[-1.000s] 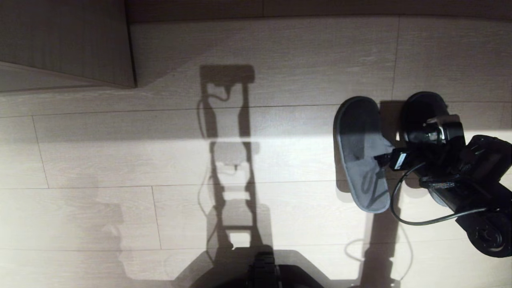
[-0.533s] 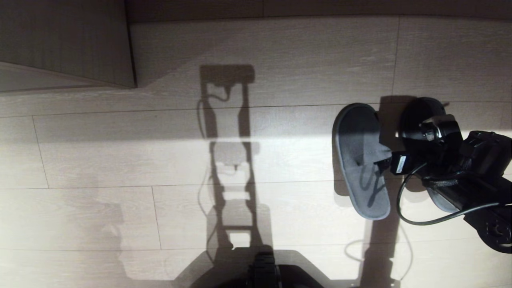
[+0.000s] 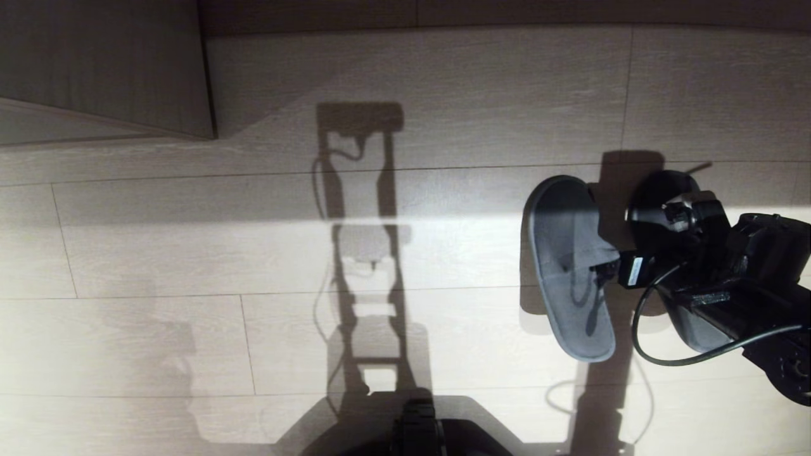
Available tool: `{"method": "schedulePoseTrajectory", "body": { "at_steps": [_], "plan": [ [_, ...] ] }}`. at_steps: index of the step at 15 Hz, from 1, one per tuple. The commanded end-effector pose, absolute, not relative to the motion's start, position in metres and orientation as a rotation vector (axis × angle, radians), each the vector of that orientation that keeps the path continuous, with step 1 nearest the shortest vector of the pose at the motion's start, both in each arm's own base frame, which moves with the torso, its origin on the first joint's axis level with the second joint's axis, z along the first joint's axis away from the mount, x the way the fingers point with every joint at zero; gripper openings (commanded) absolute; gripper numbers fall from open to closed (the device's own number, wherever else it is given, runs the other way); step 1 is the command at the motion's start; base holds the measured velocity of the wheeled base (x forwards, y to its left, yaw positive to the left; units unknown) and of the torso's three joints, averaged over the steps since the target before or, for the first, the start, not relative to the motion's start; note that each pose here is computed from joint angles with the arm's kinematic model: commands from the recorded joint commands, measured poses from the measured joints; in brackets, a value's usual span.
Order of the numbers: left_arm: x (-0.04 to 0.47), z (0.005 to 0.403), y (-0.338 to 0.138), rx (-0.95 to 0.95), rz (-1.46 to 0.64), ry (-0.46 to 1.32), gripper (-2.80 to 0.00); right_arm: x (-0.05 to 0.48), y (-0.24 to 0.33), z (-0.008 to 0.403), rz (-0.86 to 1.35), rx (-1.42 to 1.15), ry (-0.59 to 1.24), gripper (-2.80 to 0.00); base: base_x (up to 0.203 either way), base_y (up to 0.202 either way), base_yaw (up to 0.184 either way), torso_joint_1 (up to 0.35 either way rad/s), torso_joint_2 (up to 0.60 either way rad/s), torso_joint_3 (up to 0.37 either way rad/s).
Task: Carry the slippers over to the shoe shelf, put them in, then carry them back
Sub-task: Place the slippers on the floor
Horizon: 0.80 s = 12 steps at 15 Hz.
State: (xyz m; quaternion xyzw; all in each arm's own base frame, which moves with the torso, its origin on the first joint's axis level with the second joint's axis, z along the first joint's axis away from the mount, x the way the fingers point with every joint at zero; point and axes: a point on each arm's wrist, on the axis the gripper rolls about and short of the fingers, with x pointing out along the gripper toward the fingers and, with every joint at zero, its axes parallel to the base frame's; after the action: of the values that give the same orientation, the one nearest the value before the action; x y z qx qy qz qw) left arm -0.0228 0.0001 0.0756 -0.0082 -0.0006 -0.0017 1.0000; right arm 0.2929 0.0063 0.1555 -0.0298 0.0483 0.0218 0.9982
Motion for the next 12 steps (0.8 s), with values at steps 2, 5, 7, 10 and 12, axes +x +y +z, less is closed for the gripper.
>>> {"method": "schedulePoseTrajectory", "body": {
  "at_steps": [2, 5, 7, 10, 12],
  "plan": [
    [-0.023, 0.075, 0.0, -0.017, -0.003, 0.0, -2.8, 0.292, 0.009, 0.151, 0.151, -0.009, 0.11, 0.0, 0.0, 0.0, 0.0, 0.0, 0.0, 0.0],
    [-0.023, 0.075, 0.0, -0.017, -0.003, 0.0, -2.8, 0.291, 0.007, 0.148, 0.144, -0.025, 0.117, 0.0, 0.0, 0.0, 0.0, 0.0, 0.0, 0.0],
    [-0.023, 0.075, 0.0, -0.017, -0.003, 0.0, -2.8, 0.289, 0.007, 0.155, 0.128, -0.104, 0.059, 0.0, 0.0, 0.0, 0.0, 0.0, 0.0, 0.0],
    [-0.023, 0.075, 0.0, -0.017, -0.003, -0.001, -2.8, 0.282, 0.007, 0.149, 0.123, -0.109, 0.082, 0.0, 0.0, 0.0, 0.0, 0.0, 0.0, 0.0],
    [-0.023, 0.075, 0.0, -0.017, -0.003, 0.0, -2.8, 0.275, 0.007, 0.14, 0.124, -0.103, 0.115, 0.0, 0.0, 0.0, 0.0, 0.0, 0.0, 0.0]
  ]
}}
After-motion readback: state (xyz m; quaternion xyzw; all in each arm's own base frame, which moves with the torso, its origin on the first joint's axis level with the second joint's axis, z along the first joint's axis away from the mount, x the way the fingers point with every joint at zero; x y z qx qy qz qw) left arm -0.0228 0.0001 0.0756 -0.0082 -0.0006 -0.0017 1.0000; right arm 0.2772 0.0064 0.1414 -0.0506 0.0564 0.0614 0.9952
